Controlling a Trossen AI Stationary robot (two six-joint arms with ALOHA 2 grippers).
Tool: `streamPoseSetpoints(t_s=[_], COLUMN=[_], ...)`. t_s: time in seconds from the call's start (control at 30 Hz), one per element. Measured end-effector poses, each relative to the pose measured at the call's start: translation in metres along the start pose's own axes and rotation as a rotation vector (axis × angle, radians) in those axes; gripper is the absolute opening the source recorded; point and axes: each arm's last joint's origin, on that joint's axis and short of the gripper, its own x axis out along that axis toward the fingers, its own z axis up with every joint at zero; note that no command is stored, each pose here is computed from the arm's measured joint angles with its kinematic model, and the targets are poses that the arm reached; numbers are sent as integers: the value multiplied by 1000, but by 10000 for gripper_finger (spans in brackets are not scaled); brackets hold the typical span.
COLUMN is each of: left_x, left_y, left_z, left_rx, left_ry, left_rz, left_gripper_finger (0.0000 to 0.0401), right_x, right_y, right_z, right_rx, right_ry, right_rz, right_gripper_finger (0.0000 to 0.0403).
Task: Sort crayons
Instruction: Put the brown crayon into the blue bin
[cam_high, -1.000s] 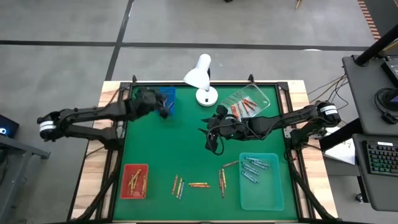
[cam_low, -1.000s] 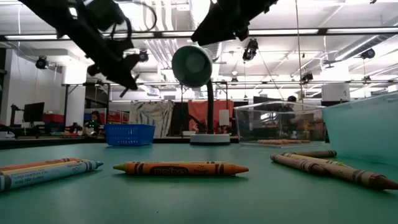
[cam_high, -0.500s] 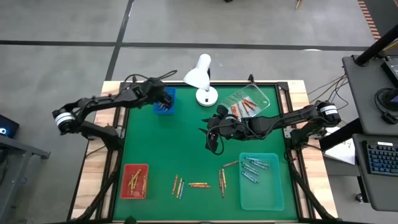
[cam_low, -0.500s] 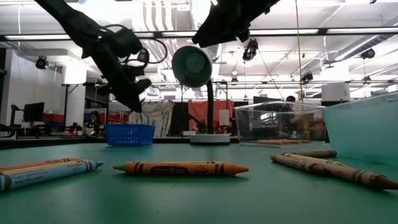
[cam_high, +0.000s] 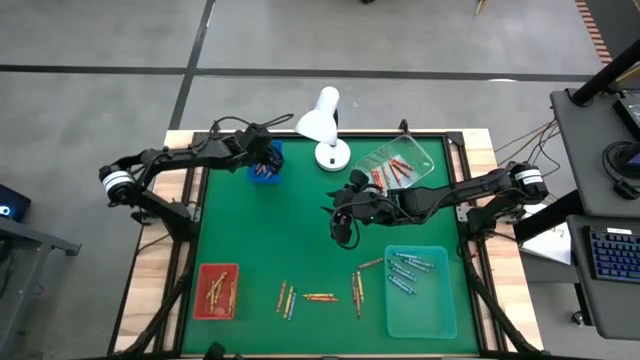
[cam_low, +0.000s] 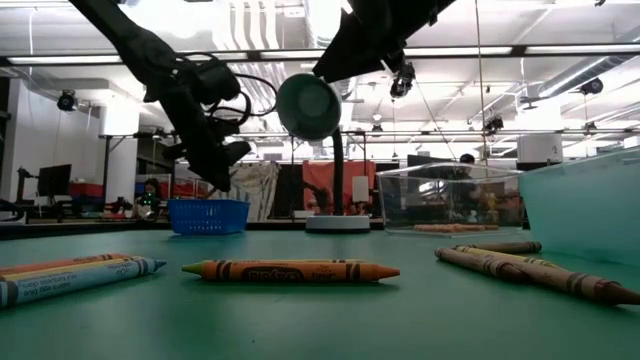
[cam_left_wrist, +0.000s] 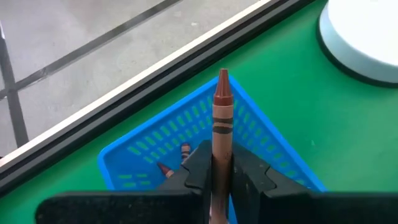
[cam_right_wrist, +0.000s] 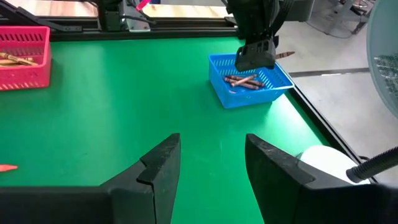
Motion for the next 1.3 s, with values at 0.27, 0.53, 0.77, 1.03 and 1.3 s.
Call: streamPoseSetpoints(t_s=[0.27, 0.53, 0.77, 1.03, 1.3], left_x=[-4, -17, -53, -101, -133], left_y=[1, -1, -14, -36, -55], left_z=[0, 4, 5, -7, -26], left_rx=[-3, -5, 30, 75, 111], left_ry=[-14, -57, -135, -257, -381], left_rz=[12, -11, -90, -252, -394], left_gripper_finger=[40, 48, 48, 48, 48], right_x=[0, 0, 0, -1, -5], right_y=[0, 0, 0, 4, 5], right_z=[0, 0, -5, -7, -6], right_rx=[13, 34, 69, 82, 84], right_ry=[1, 2, 43, 85, 160], right_rz=[0, 1, 0, 151, 178], right_gripper_finger=[167, 168, 166, 167, 157])
